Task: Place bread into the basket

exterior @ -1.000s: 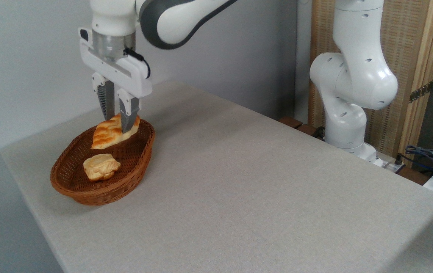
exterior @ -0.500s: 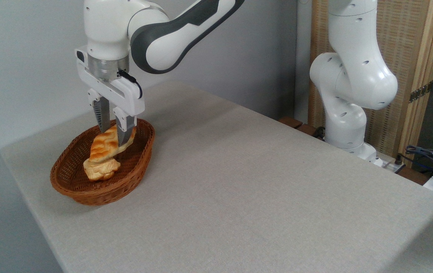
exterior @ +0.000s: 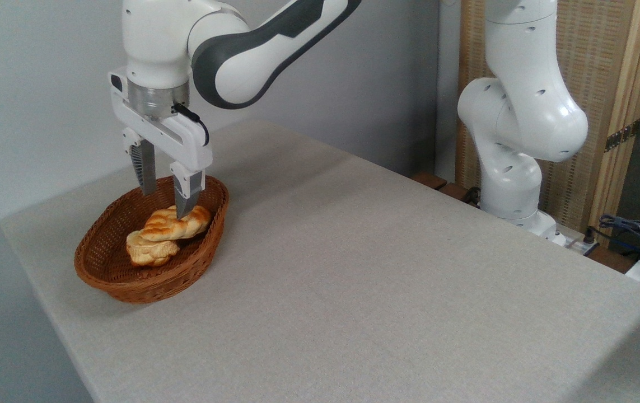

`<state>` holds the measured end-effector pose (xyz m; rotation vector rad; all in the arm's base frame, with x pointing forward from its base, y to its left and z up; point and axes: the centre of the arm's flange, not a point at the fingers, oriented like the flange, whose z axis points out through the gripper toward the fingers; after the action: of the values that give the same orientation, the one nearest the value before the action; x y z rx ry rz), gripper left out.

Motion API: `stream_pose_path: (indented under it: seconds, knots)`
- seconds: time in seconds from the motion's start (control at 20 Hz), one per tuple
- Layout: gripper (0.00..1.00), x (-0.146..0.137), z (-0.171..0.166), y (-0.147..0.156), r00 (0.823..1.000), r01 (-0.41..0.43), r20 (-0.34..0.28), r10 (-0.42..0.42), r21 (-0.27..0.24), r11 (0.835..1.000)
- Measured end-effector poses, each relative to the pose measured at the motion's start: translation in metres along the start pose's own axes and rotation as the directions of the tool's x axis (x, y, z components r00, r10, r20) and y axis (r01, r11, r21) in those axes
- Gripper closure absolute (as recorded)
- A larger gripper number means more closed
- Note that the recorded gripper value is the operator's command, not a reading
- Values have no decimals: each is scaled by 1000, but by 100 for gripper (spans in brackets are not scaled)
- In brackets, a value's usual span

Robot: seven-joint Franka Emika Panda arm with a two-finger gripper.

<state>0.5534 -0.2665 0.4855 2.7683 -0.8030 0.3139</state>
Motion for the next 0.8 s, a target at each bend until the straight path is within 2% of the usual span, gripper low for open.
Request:
stream_pose_path:
  seconds: [0.1, 0.2, 0.3, 0.4, 0.55, 0.8]
  knots:
    - [0, -1, -19, -16, 999, 24, -21, -24, 20, 999]
    - [0, -8, -41, -36, 999, 38, -10, -37, 60, 997]
    - [0, -19, -58, -51, 999, 20, 42, -25, 117, 993]
    - [0, -27, -68, -59, 993, -56, 112, 38, 158, 986]
    - [0, -37, -70, -76, 974, -153, 190, 121, 161, 975]
    - [0, -60, -78, -125, 938, -262, 265, 225, 113, 958]
